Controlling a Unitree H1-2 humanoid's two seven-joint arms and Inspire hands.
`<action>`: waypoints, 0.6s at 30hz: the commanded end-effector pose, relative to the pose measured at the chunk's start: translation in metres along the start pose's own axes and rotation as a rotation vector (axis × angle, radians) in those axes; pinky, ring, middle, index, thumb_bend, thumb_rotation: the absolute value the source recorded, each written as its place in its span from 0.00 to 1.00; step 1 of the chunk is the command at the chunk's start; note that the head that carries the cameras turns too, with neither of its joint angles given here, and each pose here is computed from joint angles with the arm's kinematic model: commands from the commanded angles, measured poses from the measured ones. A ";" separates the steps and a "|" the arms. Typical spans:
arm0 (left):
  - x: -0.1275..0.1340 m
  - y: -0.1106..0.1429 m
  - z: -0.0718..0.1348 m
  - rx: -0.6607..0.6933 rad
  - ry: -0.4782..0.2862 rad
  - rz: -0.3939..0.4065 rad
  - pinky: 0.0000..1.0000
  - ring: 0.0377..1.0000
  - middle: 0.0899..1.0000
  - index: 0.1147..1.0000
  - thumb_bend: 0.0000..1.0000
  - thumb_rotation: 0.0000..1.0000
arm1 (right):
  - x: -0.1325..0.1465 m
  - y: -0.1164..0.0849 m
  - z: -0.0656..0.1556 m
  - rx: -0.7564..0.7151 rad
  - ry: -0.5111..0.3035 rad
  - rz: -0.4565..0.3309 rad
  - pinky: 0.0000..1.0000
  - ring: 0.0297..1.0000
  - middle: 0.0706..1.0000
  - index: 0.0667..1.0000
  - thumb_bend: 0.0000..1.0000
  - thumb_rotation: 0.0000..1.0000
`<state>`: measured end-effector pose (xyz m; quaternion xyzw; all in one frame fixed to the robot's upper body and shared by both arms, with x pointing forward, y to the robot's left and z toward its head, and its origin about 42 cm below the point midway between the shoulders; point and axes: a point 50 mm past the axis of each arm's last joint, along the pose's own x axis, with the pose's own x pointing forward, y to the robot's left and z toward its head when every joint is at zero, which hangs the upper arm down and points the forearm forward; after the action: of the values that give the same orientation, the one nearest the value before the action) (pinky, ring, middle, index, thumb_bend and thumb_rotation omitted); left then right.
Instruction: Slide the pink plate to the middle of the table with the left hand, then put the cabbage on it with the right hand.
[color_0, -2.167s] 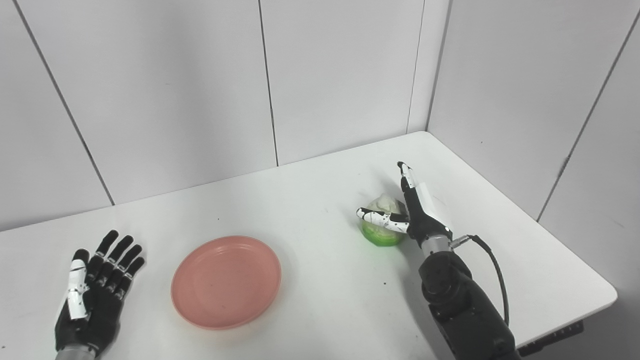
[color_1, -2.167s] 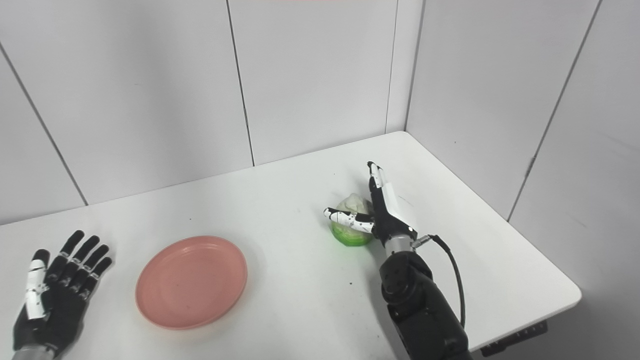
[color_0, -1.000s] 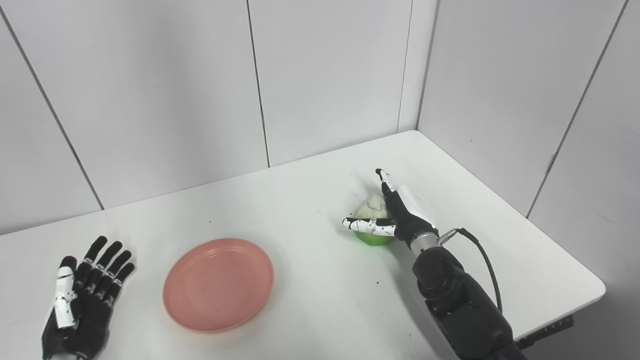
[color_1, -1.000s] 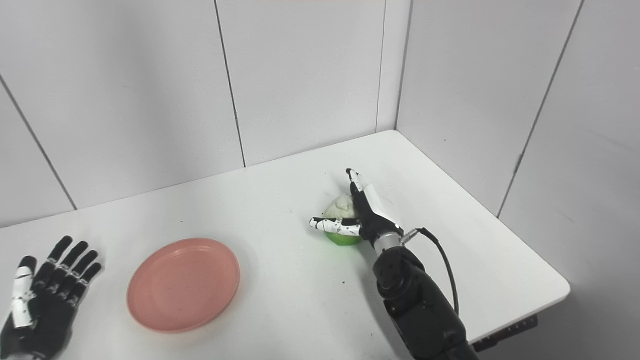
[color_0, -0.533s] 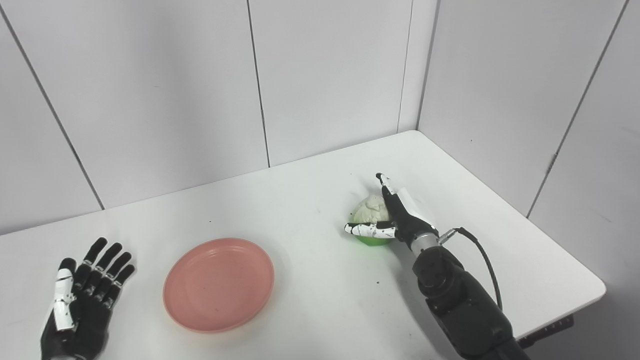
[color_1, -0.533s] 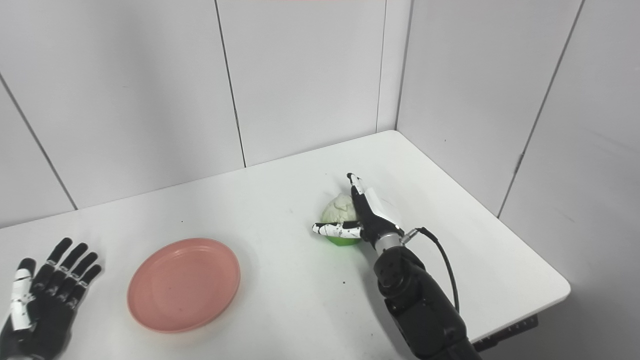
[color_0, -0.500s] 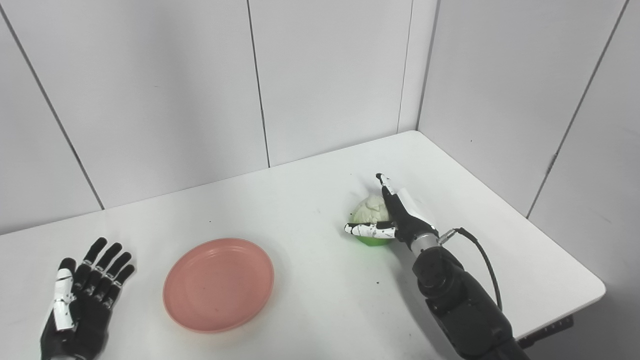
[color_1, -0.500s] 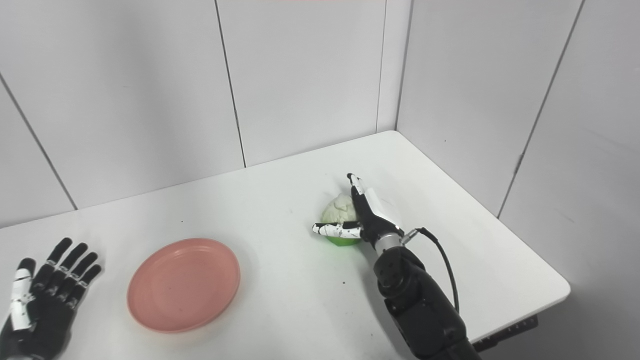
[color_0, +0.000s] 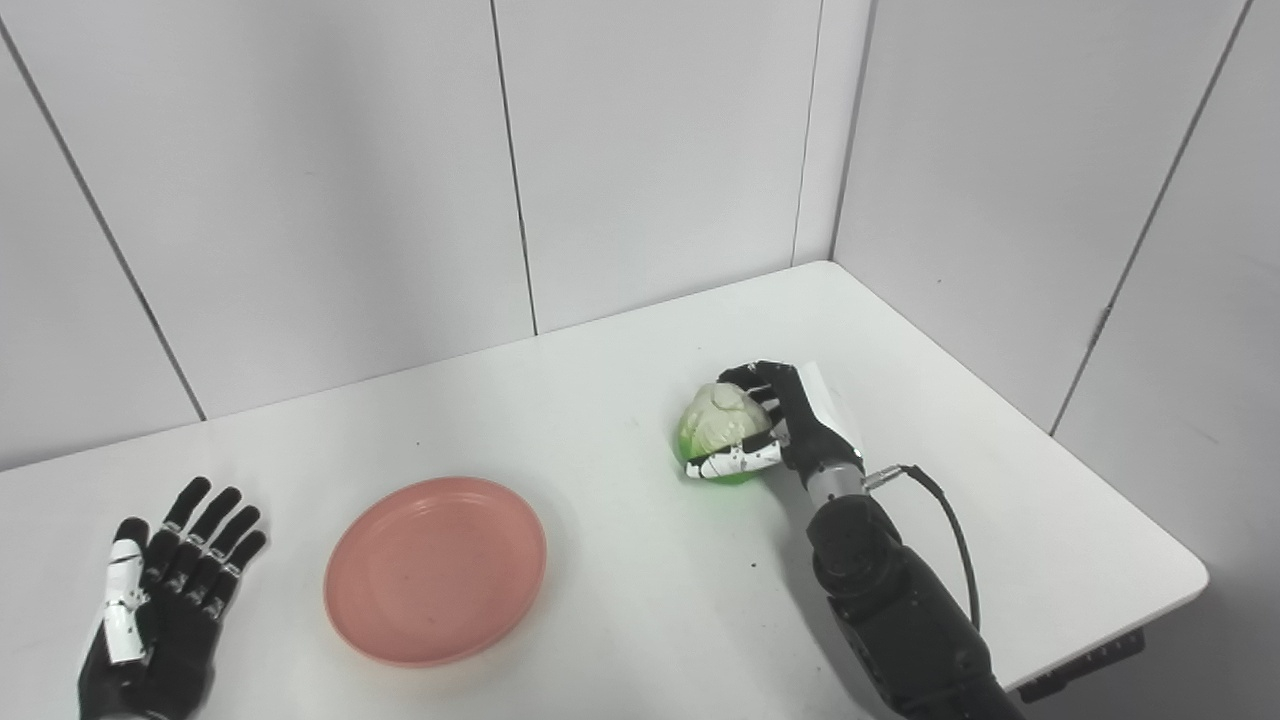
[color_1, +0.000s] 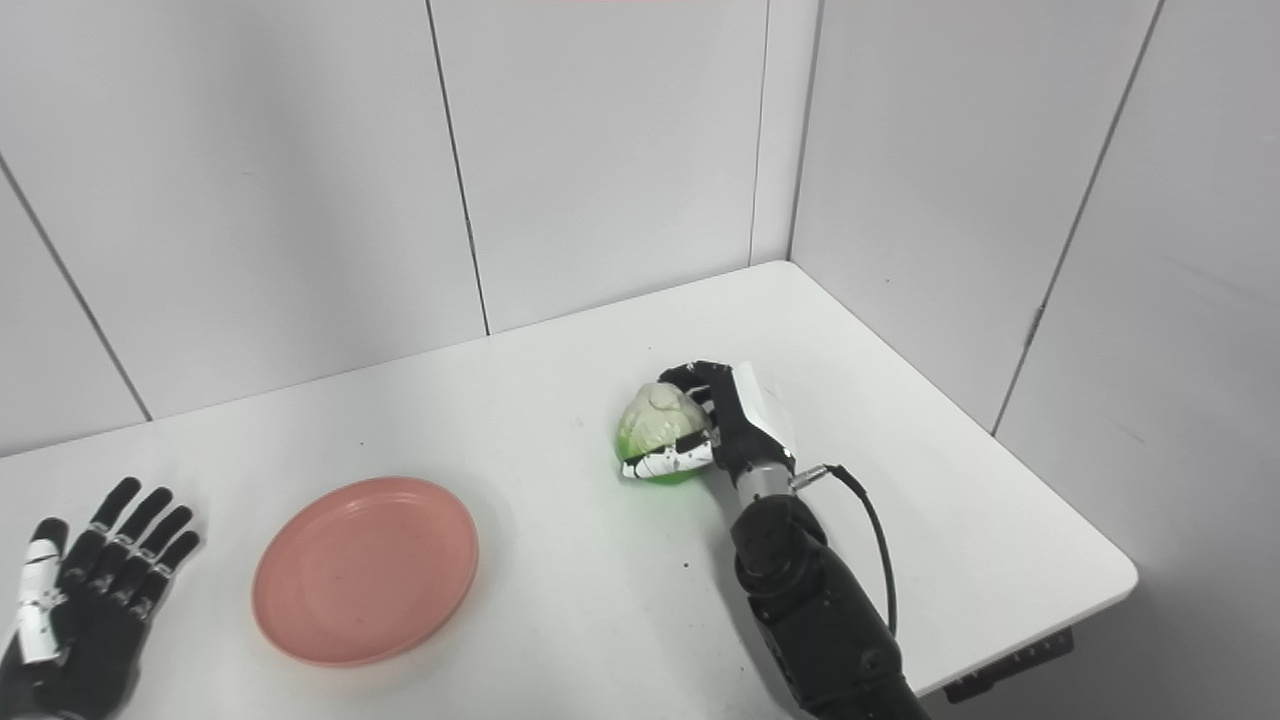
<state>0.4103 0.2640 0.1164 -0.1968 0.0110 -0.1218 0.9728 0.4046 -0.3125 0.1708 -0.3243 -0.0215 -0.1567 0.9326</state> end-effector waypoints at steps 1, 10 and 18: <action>-0.012 0.010 -0.019 -0.014 0.111 0.054 0.89 0.86 0.87 0.86 0.43 1.00 | 0.007 0.002 0.011 0.010 -0.049 -0.009 0.39 0.43 0.43 0.47 0.53 0.01; -0.011 0.008 -0.019 -0.015 0.106 0.049 0.90 0.87 0.87 0.86 0.43 1.00 | 0.008 0.009 0.017 0.016 -0.063 -0.013 0.37 0.42 0.41 0.48 0.53 0.00; -0.011 0.002 -0.022 -0.015 0.101 0.036 0.91 0.88 0.88 0.87 0.43 1.00 | 0.006 0.005 0.032 0.027 -0.109 -0.041 0.37 0.41 0.41 0.49 0.53 0.00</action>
<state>0.4091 0.2626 0.1161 -0.1968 0.0112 -0.1234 0.9726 0.4088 -0.2973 0.1704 -0.3217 -0.0343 -0.1547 0.9335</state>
